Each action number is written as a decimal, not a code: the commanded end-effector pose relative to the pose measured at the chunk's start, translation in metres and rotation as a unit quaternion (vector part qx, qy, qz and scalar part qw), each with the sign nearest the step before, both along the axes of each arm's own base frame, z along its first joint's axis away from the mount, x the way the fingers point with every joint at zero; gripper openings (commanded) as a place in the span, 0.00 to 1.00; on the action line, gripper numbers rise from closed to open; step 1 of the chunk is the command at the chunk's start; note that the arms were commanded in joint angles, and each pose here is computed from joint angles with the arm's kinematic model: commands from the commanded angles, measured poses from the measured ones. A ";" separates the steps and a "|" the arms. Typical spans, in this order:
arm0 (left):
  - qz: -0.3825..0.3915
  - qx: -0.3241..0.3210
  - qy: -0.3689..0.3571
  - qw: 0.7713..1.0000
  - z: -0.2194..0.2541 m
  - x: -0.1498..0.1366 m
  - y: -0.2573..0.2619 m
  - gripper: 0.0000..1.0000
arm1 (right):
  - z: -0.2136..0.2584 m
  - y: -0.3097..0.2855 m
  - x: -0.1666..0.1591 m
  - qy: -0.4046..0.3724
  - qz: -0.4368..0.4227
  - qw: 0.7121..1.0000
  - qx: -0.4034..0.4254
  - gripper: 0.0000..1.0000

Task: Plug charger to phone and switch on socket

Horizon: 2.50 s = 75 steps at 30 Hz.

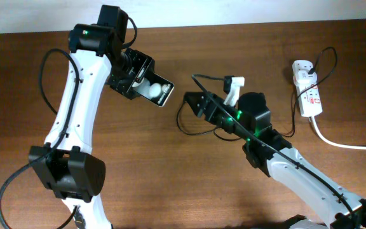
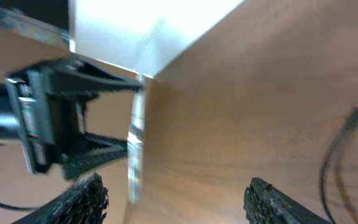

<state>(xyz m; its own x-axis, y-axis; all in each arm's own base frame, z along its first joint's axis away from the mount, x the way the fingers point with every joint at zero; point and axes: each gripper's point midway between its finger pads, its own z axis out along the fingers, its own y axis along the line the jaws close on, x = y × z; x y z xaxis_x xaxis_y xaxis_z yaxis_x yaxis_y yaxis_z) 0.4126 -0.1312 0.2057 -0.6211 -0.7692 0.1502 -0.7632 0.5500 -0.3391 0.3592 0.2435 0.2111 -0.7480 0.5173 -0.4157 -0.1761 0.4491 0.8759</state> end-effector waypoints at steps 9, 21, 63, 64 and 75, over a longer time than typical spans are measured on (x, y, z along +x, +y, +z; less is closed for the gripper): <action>-0.027 -0.026 -0.023 0.999 0.025 -0.012 -0.030 0.00 | 0.009 0.035 0.013 -0.015 0.010 1.000 -0.014 0.70; -0.031 -0.038 -0.011 0.999 0.026 -0.020 -0.046 0.00 | -0.007 0.053 0.014 -0.025 -0.052 0.997 -0.049 0.59; -0.033 -0.041 -0.004 0.999 0.025 -0.024 -0.046 0.13 | 0.012 0.066 0.020 -0.066 -0.037 0.997 -0.006 0.05; -0.033 -0.041 -0.004 0.999 0.025 -0.024 -0.046 0.15 | 0.012 0.066 0.020 -0.066 -0.037 0.997 -0.006 0.05; -0.150 -0.021 -0.069 0.986 0.028 -0.016 -0.049 0.35 | 0.005 0.038 0.029 -0.046 -0.038 0.998 -0.029 0.04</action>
